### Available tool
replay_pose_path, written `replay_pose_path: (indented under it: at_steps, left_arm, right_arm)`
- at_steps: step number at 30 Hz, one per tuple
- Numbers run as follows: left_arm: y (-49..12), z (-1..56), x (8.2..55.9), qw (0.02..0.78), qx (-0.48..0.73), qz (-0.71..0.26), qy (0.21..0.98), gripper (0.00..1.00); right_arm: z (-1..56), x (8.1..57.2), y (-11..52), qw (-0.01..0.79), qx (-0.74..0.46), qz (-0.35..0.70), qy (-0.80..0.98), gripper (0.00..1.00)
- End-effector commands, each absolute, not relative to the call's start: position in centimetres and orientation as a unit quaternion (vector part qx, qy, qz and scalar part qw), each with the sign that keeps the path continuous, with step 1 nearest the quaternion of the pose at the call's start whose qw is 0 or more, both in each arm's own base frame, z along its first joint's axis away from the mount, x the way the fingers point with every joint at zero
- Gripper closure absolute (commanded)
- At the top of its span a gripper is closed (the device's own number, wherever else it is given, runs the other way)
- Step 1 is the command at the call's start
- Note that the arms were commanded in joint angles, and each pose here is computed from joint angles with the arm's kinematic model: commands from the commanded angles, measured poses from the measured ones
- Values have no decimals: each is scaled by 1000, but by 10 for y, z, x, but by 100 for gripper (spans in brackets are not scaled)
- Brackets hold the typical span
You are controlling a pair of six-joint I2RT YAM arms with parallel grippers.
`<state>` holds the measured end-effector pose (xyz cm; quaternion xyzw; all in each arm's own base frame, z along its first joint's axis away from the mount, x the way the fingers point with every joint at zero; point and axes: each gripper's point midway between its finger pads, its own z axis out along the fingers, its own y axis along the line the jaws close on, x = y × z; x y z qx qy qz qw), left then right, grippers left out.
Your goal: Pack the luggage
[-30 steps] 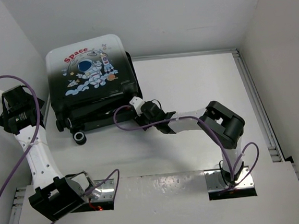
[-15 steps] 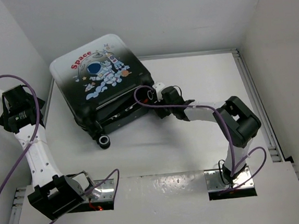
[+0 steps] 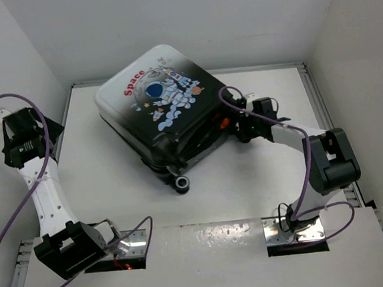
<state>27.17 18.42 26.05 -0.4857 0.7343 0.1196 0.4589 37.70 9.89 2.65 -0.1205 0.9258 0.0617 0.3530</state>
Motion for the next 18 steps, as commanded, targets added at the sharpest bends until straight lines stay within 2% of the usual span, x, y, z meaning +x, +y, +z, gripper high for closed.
replay_pose_path:
  at_steps: [1, 4, 5, 6, 8, 9, 10, 12, 16, 18]
  left_arm:
    - [164, 276, 298, 493, -411, 51, 765, 1]
    - [143, 272, 316, 491, -344, -4, 800, 1]
    - [136, 271, 324, 493, -315, -25, 810, 1]
    - [118, 272, 332, 494, -259, -67, 827, 1]
    - [93, 258, 344, 474, -196, -142, 846, 1]
    - [95, 251, 346, 468, -188, -139, 852, 1]
    - [74, 255, 350, 469, -141, -196, 850, 2]
    - [63, 238, 357, 451, -89, -241, 854, 12]
    - [65, 229, 380, 443, -58, -216, 868, 21]
    - [69, 229, 393, 445, -56, -193, 873, 24]
  right_arm:
    - [16, 351, 12, 289, -51, -31, 955, 100]
    - [24, 366, -7, 311, -45, -26, 949, 98]
    - [33, 380, -5, 322, -49, -26, 945, 92]
    - [36, 385, -25, 328, -20, -32, 944, 75]
    - [55, 405, -30, 349, -2, -15, 937, 58]
    - [61, 409, -35, 356, 8, -16, 934, 57]
    - [69, 415, -25, 370, 3, 17, 929, 53]
    - [97, 421, -19, 409, 4, 58, 910, 50]
    - [171, 401, 6, 468, -26, 159, 869, 47]
    - [181, 391, 10, 468, -14, 175, 866, 47]
